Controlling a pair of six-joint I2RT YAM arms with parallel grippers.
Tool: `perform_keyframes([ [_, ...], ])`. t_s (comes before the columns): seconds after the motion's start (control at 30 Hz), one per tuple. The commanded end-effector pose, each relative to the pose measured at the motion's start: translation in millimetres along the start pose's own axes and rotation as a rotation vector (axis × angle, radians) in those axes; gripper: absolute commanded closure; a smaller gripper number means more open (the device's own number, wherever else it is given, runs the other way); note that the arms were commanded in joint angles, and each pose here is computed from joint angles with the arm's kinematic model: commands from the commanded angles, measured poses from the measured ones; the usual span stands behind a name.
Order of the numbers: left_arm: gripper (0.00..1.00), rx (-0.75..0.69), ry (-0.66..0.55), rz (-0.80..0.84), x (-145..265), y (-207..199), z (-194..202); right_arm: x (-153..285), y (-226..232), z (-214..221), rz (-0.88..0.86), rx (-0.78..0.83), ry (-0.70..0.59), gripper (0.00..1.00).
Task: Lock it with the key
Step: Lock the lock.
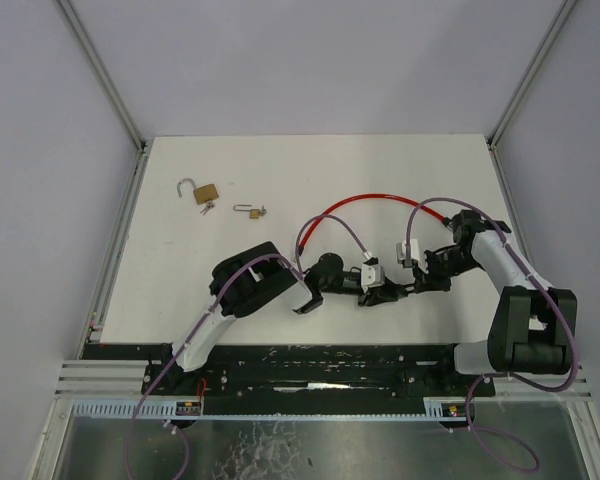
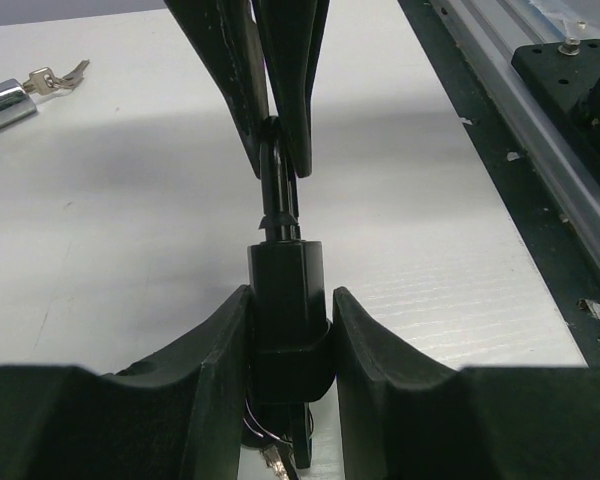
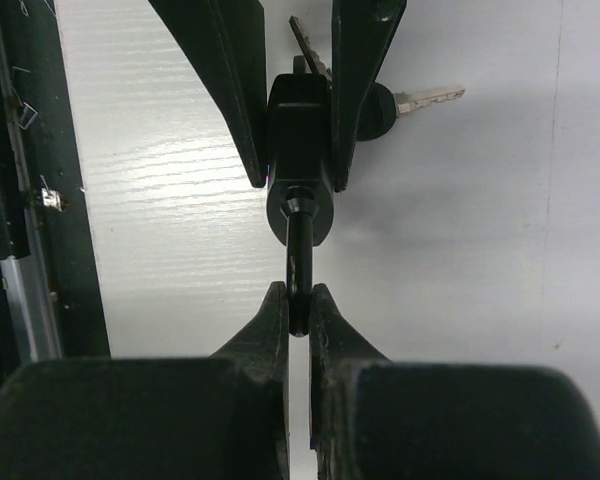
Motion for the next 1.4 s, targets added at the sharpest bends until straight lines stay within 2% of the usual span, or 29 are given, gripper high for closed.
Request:
perform_keyframes([
  [0.0,1.0,-0.029,0.039,-0.036,-6,-6,11,-43,18,-21,-0.118,-0.039,-0.097,1.0],
  [0.27,1.0,-0.007,0.045,-0.039,-4,-7,14,-76,17,-37,-0.17,-0.045,-0.014,1.0],
  [0.77,1.0,-0.04,-0.058,-0.013,-1,-6,-2,-80,1,-73,-0.223,-0.01,-0.307,1.0],
  [0.97,1.0,-0.036,-0.053,0.002,-2,-7,0,-92,-1,-65,-0.267,-0.015,-0.291,1.0],
  [1.13,1.0,-0.036,-0.05,-0.003,-2,-5,1,-80,-10,-81,-0.289,0.016,-0.303,1.0],
  [1.23,1.0,-0.042,-0.064,-0.016,-2,-3,-2,-76,-17,-90,-0.311,-0.01,-0.332,1.0],
  [1.37,1.0,-0.038,-0.077,-0.022,-1,-2,-4,-84,-26,-100,-0.25,-0.071,-0.359,1.0],
])
Point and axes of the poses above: each gripper's point midway between its finger pads, its own x axis back along the fingers, its own y axis along the line the jaws close on, z = x × y, the point moved 10 cm from there along x, back along the fingers, and after that the axes turned 1 degree about x, right-handed, at the moved point
